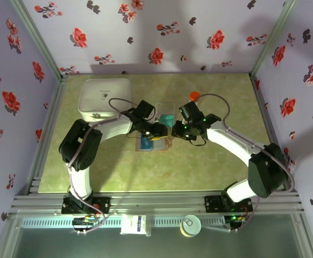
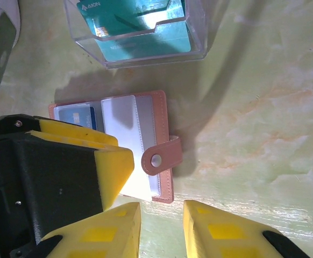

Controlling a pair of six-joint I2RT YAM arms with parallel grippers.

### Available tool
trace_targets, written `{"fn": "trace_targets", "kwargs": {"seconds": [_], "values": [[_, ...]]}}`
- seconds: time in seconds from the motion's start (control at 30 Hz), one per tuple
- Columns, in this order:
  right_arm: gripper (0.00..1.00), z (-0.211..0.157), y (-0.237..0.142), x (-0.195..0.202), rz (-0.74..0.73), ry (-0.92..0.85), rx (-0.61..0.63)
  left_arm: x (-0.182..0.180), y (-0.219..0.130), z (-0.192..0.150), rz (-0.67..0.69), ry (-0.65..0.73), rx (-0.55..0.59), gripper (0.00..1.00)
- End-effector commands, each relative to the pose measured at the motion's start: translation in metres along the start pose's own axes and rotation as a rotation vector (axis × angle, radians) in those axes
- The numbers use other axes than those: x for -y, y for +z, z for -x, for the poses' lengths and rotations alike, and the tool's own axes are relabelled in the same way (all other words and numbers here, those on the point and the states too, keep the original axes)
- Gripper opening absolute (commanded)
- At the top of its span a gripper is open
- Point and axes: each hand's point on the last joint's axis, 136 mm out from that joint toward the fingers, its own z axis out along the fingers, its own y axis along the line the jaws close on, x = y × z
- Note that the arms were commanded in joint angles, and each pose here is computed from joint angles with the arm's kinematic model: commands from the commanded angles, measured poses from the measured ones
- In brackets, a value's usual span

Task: Take the credit cards out of the card holder

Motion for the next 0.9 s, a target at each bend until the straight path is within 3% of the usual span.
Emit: {"fn": "trace_targets", "kwargs": {"seconds": [0.0, 0.53, 0.87], "values": [[0.28, 0.002, 0.005, -0.012, 0.021, -0.002, -0.005, -0.010, -0.008, -0.004, 0.031, -0.002, -0.003, 0.48], [0.29, -0.003, 0.000, -0.013, 0.016, -0.013, 0.005, -0.027, 0.013, -0.007, 0.070, -0.031, -0.051, 0.48], [0.28, -0.003, 0.005, -0.027, 0.058, -0.014, -0.002, -0.016, -0.017, 0.001, 0.043, -0.013, 0.032, 0.47]]}}
